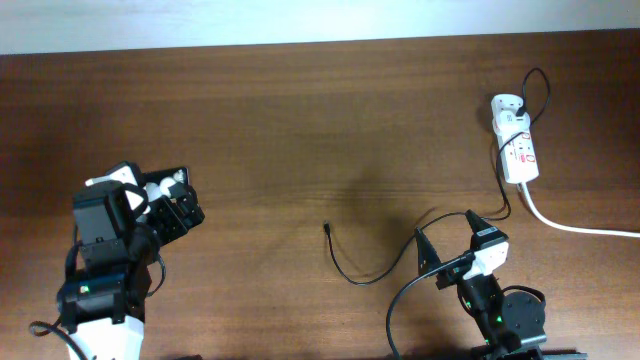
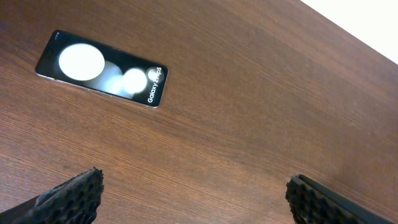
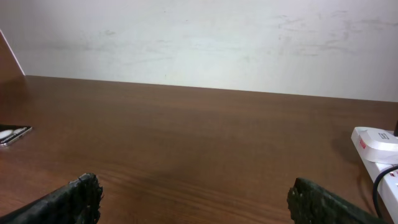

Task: Plug charger to phone and switch on socket
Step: 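Move the left gripper over the black phone and lower onto it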

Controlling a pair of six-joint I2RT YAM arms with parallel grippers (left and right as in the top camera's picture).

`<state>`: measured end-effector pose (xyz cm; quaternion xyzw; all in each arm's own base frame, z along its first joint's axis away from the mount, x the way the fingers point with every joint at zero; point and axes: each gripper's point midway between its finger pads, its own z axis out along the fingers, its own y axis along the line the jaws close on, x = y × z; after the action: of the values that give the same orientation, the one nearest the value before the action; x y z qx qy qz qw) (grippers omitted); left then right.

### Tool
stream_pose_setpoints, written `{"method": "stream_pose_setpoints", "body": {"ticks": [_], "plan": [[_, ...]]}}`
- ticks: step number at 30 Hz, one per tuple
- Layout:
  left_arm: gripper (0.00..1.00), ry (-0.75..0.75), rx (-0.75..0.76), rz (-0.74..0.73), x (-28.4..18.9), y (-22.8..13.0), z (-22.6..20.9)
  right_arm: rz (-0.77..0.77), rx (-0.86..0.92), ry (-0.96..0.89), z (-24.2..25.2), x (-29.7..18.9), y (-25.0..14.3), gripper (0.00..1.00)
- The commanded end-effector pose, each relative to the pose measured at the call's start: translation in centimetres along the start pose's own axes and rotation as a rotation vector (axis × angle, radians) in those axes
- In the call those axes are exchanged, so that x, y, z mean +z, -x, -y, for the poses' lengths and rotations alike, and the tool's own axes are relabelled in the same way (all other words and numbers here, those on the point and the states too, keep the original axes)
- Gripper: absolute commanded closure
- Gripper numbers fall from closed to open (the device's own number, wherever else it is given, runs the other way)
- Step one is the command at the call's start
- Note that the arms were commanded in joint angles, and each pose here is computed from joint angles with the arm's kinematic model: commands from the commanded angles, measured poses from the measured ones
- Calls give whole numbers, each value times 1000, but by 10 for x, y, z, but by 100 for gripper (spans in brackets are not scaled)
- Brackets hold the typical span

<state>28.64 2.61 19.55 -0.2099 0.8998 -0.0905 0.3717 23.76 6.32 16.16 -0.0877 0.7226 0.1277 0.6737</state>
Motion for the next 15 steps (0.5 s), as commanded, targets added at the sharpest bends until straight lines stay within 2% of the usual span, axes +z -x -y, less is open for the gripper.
{"method": "stream_pose_setpoints", "body": {"ticks": [1, 6, 9, 13, 15], "plan": [[1, -2, 6, 20, -4, 8, 3, -2, 12, 0, 1, 0, -2, 1], [1, -3, 5, 21, -4, 8, 3, -2, 12, 0, 1, 0, -2, 1], [1, -29, -45, 18, -4, 8, 8, -2, 12, 0, 1, 0, -2, 1], [1, 29, -298, 9, -2, 6, -2, -2, 12, 0, 1, 0, -2, 1], [1, 107, -375, -38, 0, 2, -12, -2, 12, 0, 1, 0, -2, 1]]}}
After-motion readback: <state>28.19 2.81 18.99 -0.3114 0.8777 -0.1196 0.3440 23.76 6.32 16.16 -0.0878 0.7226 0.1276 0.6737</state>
